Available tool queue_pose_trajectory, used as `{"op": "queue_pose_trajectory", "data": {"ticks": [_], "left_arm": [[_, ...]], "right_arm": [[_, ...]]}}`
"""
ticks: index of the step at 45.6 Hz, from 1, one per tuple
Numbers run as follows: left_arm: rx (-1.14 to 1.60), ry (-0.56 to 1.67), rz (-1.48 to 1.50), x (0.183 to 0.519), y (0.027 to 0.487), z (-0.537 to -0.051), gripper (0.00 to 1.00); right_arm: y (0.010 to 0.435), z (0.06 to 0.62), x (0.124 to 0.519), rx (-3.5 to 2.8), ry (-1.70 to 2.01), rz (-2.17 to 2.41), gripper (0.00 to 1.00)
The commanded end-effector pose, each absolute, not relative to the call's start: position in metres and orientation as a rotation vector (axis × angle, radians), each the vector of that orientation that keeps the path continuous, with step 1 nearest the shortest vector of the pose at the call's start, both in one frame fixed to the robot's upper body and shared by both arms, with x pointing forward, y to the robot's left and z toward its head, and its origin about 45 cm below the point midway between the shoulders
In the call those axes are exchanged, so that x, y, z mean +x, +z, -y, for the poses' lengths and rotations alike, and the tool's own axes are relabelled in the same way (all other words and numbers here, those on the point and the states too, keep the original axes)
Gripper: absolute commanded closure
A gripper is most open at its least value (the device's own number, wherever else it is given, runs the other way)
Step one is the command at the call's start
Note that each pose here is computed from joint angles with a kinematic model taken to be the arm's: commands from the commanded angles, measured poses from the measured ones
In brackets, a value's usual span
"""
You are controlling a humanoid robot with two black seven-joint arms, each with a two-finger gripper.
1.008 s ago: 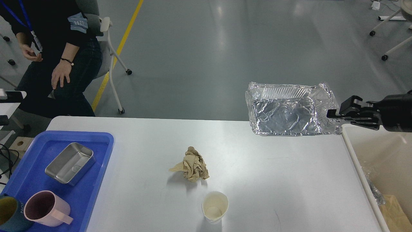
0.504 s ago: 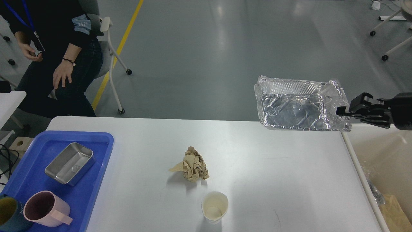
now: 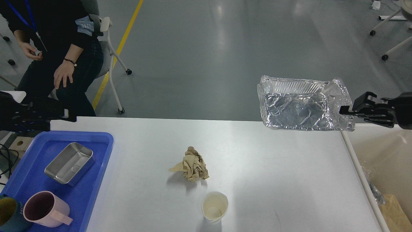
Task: Tidy desktop
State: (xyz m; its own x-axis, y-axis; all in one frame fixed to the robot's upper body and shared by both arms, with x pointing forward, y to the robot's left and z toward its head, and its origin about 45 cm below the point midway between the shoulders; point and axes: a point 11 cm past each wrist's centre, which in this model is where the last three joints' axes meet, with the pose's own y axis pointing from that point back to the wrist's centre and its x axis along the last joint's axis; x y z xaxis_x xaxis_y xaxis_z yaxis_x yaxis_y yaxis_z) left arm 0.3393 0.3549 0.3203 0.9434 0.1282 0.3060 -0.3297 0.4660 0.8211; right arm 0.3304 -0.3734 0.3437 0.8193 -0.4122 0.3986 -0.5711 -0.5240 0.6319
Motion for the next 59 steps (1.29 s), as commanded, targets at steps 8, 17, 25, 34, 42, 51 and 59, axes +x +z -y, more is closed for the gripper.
{"op": "queue_pose_trajectory", "data": {"ticks": [8,17,25,34,42,51,59], "left_arm": [[1.004,0.139,0.284,0.362,0.299,-0.281,0.0],[1.073,0.086,0.313,0.379,0.288,-0.245,0.0],[1.089,0.034,0.346,0.387,0.283,-0.207,0.0],[1.08,0.054,0.388,0.407,0.308,-0.179,0.0],[1.094,0.173,0.424,0.433,0.35,-0.197,0.0],[1.102,0.207,0.41,0.435,0.355,-0.212,0.0],[1.065,0.128,0.377,0.428,0.336,-0.183,0.0]], "right_arm": [[0.346,0.385,0.327,2.167,0.245,0.74,1.0],[0.348,0.389,0.325,2.155,0.243,0.751,1.0],[0.348,0.391,0.326,2.152,0.242,0.755,1.0],[0.349,0.398,0.327,2.138,0.237,0.778,1.0],[0.351,0.405,0.325,2.12,0.231,0.792,1.0],[0.353,0.407,0.326,2.118,0.236,0.802,1.0],[0.352,0.409,0.325,2.111,0.229,0.803,1.0]]}}
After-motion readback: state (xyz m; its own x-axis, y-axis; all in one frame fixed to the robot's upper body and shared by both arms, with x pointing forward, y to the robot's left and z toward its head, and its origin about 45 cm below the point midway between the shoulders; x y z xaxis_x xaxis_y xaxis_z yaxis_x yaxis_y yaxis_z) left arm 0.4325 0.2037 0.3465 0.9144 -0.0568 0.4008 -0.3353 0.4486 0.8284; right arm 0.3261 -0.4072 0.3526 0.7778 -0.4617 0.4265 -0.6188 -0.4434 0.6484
